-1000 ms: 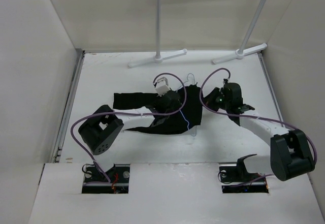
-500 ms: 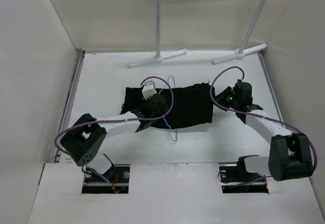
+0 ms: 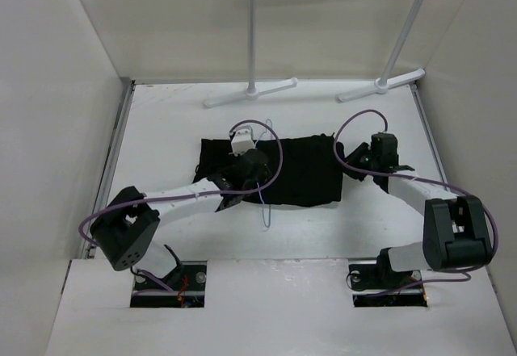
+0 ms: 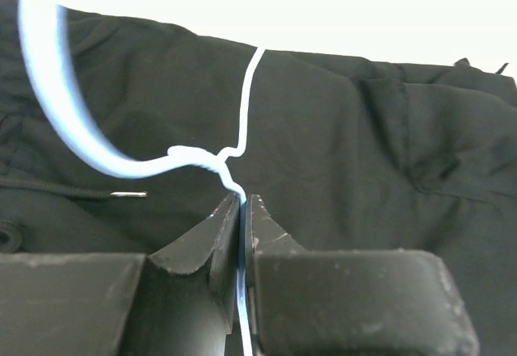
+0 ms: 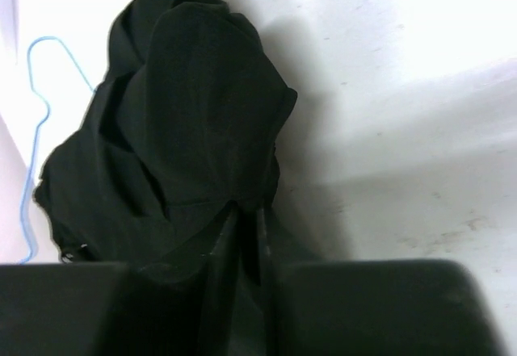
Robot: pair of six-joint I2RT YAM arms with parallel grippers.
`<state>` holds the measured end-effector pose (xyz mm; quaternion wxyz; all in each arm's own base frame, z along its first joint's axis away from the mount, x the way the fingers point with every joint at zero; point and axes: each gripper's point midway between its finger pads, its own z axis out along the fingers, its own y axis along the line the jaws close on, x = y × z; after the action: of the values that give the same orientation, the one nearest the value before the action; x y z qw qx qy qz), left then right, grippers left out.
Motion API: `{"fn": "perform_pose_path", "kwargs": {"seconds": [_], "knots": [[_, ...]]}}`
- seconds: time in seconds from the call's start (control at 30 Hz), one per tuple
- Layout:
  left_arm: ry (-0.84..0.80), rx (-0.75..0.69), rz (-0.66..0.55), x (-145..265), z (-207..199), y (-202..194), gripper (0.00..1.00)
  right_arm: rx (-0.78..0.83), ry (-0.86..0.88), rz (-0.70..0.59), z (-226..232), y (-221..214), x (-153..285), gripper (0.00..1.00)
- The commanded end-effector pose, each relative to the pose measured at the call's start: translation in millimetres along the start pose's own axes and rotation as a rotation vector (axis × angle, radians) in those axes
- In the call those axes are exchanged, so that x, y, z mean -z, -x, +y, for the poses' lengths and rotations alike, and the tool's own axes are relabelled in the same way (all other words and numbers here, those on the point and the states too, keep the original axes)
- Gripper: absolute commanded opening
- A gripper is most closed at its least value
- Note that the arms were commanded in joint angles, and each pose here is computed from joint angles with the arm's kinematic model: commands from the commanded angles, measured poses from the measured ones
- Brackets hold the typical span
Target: Place the trousers on the hanger
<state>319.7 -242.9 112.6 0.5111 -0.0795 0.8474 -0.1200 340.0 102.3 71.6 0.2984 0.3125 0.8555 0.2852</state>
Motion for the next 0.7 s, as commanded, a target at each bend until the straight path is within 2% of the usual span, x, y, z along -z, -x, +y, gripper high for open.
{"fn": "perform_pose_path", "kwargs": {"seconds": [0.0,0.07,0.13,0.2,0.3,0.37,0.43,0.57,0.67], "knots": [[-0.046,0.01,-0.111,17.1,-26.8,47.6,0.04,0.035,0.025,-0.056,18.2,15.5,2.1,0.28],[-0.062,0.02,-0.131,24.0,-34.4,60.4,0.04,0.057,0.024,-0.079,22.7,17.7,9.8,0.45],[-0.074,0.029,-0.142,30.6,-40.5,72.0,0.04,0.084,0.04,-0.09,30.4,18.2,19.4,0.55],[-0.088,0.037,-0.157,39.9,-47.3,89.3,0.04,0.117,0.063,-0.104,41.7,19.0,35.1,0.6],[-0.138,0.05,-0.185,57.2,-61.9,116.4,0.04,0.186,0.134,-0.137,70.6,18.3,67.9,0.63],[-0.162,0.042,-0.199,66.4,-70.0,131.2,0.04,0.235,0.209,-0.157,97.2,14.1,93.6,0.63],[-0.186,0.035,-0.211,77.4,-79.7,147.8,0.03,0.274,0.285,-0.159,122.6,6.0,115.7,0.58],[-0.239,0.038,-0.218,100.0,-101.2,181.6,0.03,0.376,0.486,-0.101,183.5,-30.2,163.3,0.36],[-0.281,0.052,-0.222,117.2,-116.6,207.8,0.03,0.446,0.638,-0.05,222.1,-59.4,198.6,0.36]]}}
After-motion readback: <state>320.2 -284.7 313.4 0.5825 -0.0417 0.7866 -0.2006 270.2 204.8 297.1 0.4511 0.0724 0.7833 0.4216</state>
